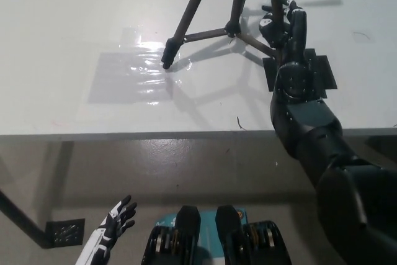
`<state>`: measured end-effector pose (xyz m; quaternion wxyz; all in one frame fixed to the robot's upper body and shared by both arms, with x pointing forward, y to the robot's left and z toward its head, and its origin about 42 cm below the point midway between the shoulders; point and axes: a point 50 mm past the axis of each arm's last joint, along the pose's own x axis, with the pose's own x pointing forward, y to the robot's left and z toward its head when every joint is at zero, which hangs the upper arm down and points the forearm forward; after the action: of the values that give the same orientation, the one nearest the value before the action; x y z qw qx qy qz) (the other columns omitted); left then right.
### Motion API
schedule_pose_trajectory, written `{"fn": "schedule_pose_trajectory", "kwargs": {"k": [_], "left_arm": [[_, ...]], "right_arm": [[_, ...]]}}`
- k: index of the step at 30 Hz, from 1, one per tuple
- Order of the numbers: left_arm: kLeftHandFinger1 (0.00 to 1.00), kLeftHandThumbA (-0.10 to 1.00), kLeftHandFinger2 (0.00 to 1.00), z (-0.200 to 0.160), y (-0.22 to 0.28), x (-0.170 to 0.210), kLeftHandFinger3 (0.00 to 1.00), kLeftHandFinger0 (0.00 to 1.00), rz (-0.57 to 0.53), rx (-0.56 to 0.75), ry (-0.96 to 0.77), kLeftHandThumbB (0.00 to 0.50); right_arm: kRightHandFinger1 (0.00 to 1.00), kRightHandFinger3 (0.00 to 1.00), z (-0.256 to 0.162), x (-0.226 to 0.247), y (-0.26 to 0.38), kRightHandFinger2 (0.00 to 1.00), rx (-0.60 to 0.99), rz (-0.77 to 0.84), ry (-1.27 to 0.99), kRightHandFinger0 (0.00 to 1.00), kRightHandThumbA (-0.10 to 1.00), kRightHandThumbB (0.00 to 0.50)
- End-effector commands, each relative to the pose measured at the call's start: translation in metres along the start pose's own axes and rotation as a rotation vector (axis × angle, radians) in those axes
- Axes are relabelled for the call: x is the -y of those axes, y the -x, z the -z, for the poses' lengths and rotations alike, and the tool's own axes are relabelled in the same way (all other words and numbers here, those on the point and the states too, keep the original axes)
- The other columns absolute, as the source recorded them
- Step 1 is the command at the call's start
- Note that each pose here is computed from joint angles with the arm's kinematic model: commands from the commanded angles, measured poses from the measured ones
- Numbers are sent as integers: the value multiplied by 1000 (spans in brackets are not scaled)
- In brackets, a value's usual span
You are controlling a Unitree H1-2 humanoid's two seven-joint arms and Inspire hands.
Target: A tripod lies near the right hand side of the table and the robot grab a leg of the tripod using its right hand and put it up right.
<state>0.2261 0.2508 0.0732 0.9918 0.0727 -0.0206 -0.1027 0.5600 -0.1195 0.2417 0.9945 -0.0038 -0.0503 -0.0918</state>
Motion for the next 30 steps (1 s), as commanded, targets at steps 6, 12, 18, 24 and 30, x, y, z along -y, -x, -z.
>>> {"fn": "schedule_pose_trajectory", "kwargs": {"k": [6, 12, 18, 24, 30], "left_arm": [[1000, 1000, 1000, -6, 7, 1, 1000, 1000, 11, 45, -6, 279], [1000, 1000, 1000, -3, 7, 0, 1000, 1000, 19, 51, -13, 270], [1000, 1000, 1000, 1, 11, -1, 1000, 1000, 10, 39, -7, 274], [1000, 1000, 1000, 2, 14, -1, 1000, 1000, 12, 32, -9, 279], [1000, 1000, 1000, 1, 11, -2, 1000, 1000, 11, 34, -23, 277]], "right_arm": [[1000, 1000, 1, 2, -2, 1000, 52, -363, 37, 1000, 713, 500], [1000, 1000, -7, 10, -7, 1000, 81, -382, 72, 1000, 821, 500], [1000, 1000, -27, 17, -16, 1000, 127, -399, 56, 1000, 885, 500], [1000, 1000, -69, 29, -22, 1000, 284, -435, -36, 1000, 891, 500], [1000, 1000, -167, 52, 7, 1000, 600, -412, -76, 1000, 900, 500]]}}
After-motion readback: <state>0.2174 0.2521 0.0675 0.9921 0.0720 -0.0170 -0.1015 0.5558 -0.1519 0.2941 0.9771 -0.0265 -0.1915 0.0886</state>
